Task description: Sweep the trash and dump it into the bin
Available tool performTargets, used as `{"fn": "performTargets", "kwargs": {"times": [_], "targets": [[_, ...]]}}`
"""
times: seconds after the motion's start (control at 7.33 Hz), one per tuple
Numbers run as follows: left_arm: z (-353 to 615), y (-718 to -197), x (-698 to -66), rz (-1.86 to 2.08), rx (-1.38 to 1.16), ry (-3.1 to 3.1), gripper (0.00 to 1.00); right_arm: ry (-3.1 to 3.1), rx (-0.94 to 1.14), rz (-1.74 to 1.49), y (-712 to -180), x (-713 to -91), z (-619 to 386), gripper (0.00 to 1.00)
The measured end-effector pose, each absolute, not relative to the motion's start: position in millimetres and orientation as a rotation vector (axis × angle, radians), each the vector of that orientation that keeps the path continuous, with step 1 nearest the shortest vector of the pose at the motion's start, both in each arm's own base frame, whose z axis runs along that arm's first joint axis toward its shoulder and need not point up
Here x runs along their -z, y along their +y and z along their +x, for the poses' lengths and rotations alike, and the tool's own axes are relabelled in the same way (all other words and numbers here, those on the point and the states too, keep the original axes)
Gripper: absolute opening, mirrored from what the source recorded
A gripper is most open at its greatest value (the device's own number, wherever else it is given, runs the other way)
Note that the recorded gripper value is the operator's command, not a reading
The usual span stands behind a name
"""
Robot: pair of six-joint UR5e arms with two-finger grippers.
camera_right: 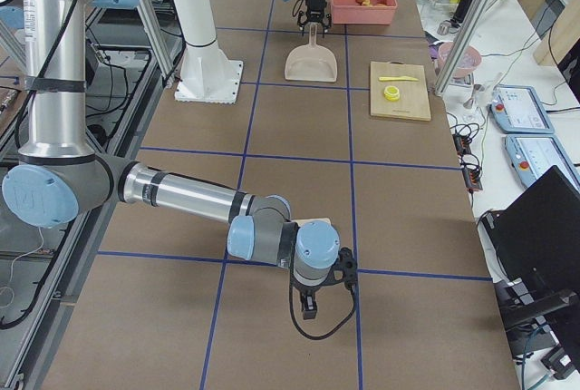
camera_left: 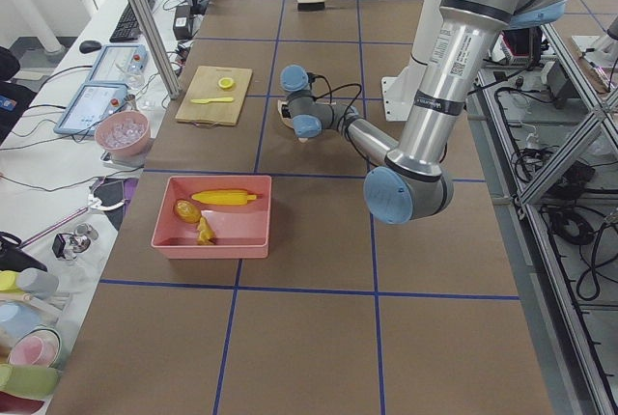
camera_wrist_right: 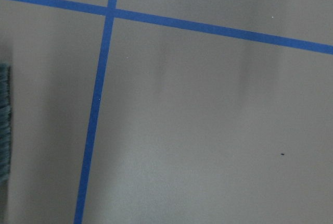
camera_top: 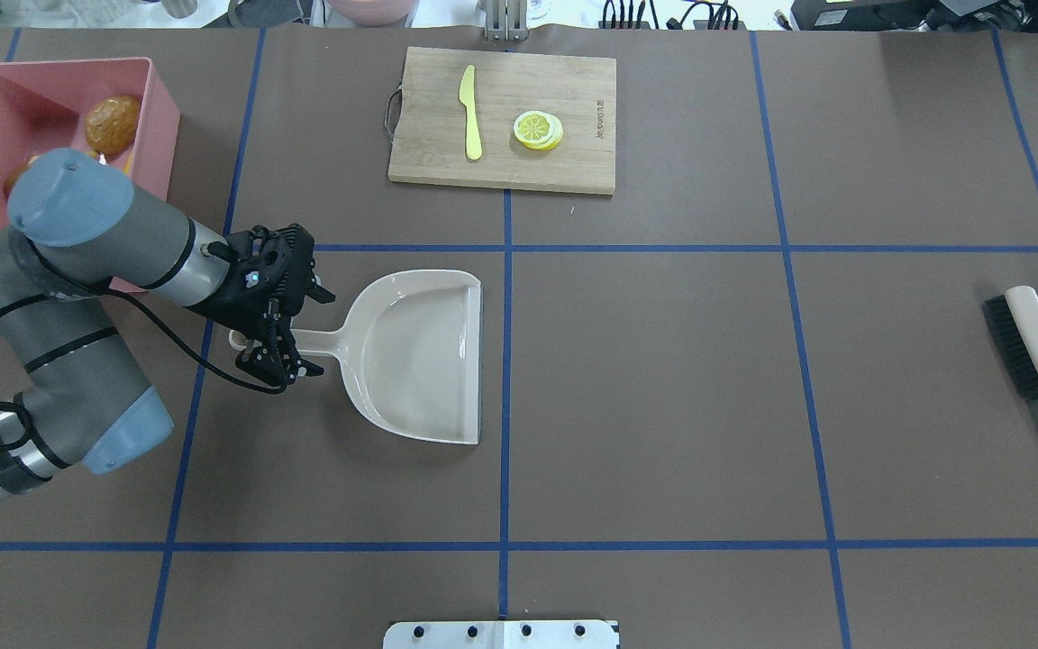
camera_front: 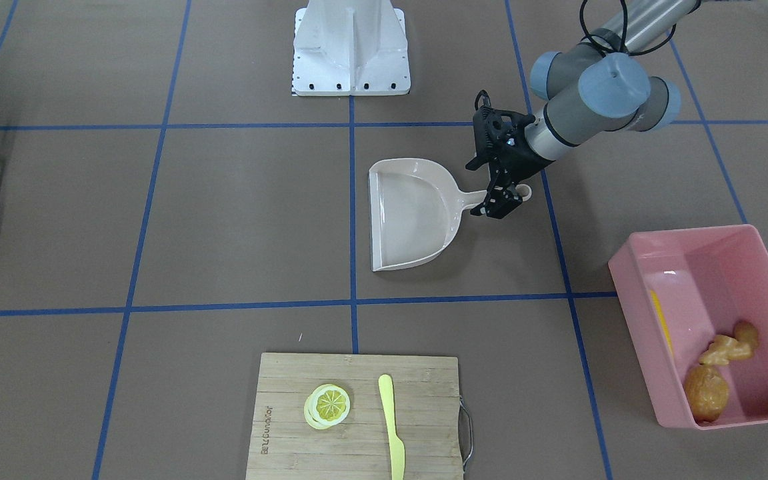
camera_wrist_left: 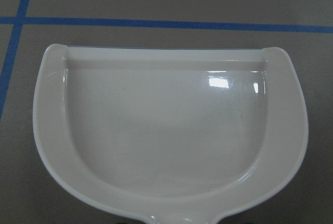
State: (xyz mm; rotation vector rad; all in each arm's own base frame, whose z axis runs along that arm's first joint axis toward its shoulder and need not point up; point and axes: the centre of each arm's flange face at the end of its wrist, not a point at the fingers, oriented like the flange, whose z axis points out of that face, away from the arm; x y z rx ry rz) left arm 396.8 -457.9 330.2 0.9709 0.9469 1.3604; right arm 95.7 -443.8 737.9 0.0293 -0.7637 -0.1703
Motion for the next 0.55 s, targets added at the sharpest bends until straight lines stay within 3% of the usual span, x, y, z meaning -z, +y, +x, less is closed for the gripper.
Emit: {"fn": "performTargets", "kwargs": {"times": [0.55], "targets": [[320.3,-519.4,-345.5,0.993,-1.105,0.643,0.98,-0.766,0.172,0.033,-445.9,-736.2,95.6,1.00]]}}
